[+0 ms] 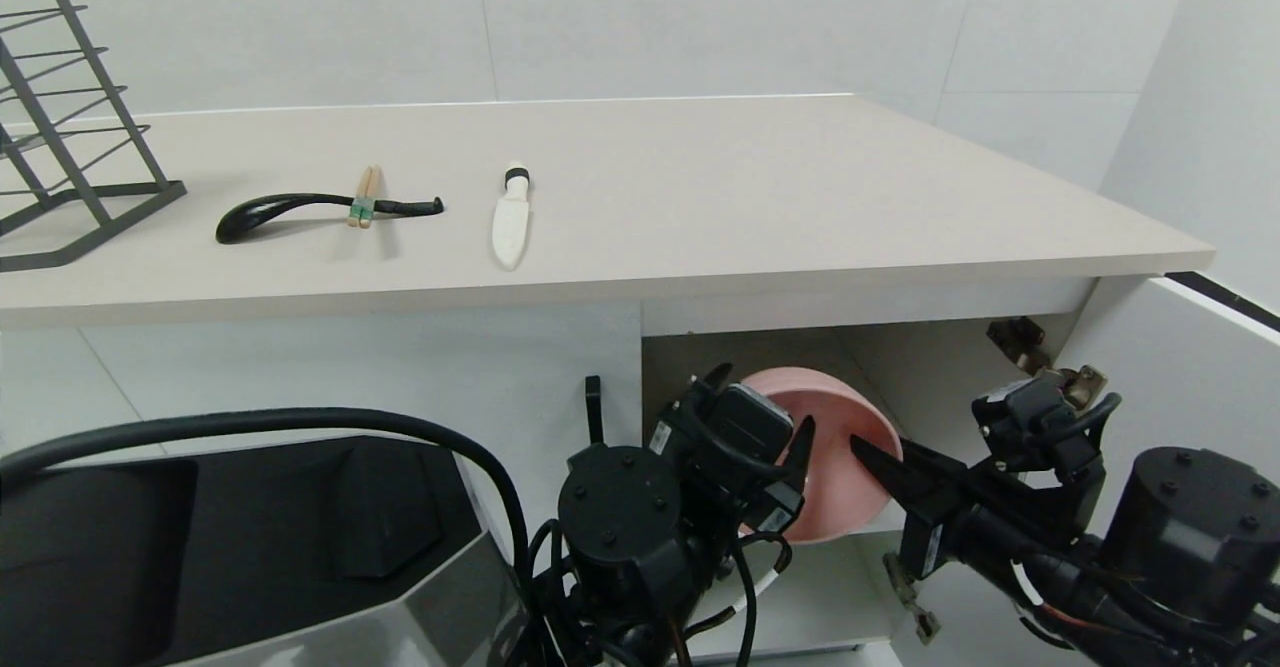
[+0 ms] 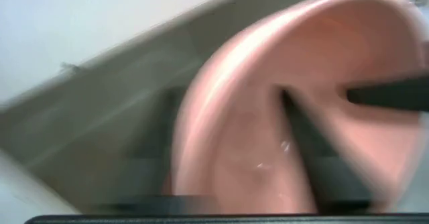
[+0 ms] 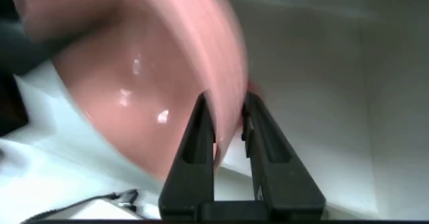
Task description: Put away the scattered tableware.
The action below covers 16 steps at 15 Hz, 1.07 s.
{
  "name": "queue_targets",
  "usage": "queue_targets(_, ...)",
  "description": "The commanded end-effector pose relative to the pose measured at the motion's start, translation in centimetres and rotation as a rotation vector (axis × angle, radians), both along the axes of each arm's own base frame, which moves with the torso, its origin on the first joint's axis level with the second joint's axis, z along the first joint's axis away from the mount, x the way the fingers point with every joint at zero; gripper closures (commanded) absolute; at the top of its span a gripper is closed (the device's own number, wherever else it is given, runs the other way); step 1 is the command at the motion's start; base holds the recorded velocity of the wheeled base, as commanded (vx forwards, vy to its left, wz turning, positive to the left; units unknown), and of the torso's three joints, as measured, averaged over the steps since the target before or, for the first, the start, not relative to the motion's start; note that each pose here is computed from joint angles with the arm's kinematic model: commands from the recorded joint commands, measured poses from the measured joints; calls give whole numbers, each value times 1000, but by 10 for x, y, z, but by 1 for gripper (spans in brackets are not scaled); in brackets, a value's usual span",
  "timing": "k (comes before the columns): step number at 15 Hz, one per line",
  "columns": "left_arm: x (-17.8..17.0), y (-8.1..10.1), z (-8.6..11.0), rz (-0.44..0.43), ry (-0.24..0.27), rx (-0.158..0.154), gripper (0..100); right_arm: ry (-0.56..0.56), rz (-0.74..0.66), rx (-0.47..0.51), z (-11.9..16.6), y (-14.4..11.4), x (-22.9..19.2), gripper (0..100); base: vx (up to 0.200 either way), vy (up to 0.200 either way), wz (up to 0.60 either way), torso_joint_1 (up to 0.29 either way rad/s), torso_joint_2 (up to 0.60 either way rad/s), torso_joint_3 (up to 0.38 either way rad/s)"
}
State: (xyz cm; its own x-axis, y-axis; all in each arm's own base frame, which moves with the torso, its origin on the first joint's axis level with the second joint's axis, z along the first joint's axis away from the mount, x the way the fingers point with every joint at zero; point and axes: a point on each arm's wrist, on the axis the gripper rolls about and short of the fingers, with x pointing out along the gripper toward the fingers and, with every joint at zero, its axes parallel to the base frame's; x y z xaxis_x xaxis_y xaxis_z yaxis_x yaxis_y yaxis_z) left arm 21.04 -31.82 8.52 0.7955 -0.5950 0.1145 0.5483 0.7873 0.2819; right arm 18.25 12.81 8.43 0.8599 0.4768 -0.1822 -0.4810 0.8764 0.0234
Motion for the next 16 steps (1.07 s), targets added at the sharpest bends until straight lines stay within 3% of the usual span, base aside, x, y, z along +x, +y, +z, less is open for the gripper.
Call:
queue_targets(1,-2,-1,0,1,0,1,0,8,-22,-7,-2,-3,1,100,0,0,0,0,0,0)
queue_targets(5,-23,12,3,-31,23,31,0,65,-85,-29,-15,-11,12,100,0,0,0,0,0,0)
queue_targets(7,-37,32,11,-49,38,49,0,101,-103,-52,-25,-14,17,100,0,0,0,0,0,0)
queue_targets(13,-61,97,15,-155,84,149,0,116,-110,-62,-28,-16,15,100,0,0,0,0,0,0)
queue_targets(16,-68,135,21,-167,100,159,0,136,-123,-67,-30,-21,13,100,0,0,0,0,0,0)
